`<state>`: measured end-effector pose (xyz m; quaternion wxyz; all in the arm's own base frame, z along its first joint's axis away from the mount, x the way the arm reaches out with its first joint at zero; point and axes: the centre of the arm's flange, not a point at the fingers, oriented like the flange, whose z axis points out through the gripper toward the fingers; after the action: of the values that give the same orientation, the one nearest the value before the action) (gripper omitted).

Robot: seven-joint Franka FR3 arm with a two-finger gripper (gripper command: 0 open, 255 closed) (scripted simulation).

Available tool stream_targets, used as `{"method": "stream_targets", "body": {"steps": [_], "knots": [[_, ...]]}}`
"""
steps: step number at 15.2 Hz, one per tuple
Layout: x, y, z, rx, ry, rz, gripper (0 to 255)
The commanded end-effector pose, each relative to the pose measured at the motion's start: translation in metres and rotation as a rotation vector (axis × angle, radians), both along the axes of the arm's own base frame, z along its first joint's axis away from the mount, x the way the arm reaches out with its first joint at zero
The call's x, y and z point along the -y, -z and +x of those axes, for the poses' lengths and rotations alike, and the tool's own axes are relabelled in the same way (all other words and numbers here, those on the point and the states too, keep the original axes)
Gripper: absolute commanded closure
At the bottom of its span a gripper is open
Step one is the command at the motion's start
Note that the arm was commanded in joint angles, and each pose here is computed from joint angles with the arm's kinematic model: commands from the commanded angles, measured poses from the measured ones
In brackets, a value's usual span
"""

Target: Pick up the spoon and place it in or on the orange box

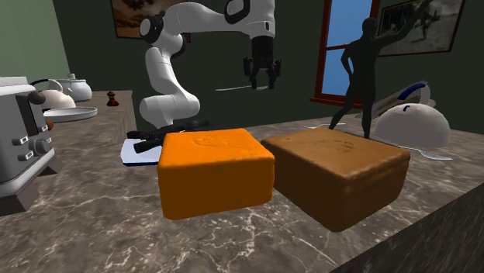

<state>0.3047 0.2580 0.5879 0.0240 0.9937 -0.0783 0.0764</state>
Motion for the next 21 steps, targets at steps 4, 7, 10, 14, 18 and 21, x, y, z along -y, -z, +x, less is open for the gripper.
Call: {"method": "stream_targets", "body": {"steps": [4,7,10,14,18,21], "knots": [[0.009,-0.019,0.011,0.000,0.000,0.000,255],[0.036,-0.020,0.041,0.000,0.000,0.000,255],[0.062,-0.021,0.070,0.000,0.000,0.000,255],[0.098,-0.023,0.109,0.000,0.000,0.000,255],[0.133,-0.024,0.148,0.000,0.000,0.000,255],[0.160,-0.025,0.177,0.000,0.000,0.000,255]]}}
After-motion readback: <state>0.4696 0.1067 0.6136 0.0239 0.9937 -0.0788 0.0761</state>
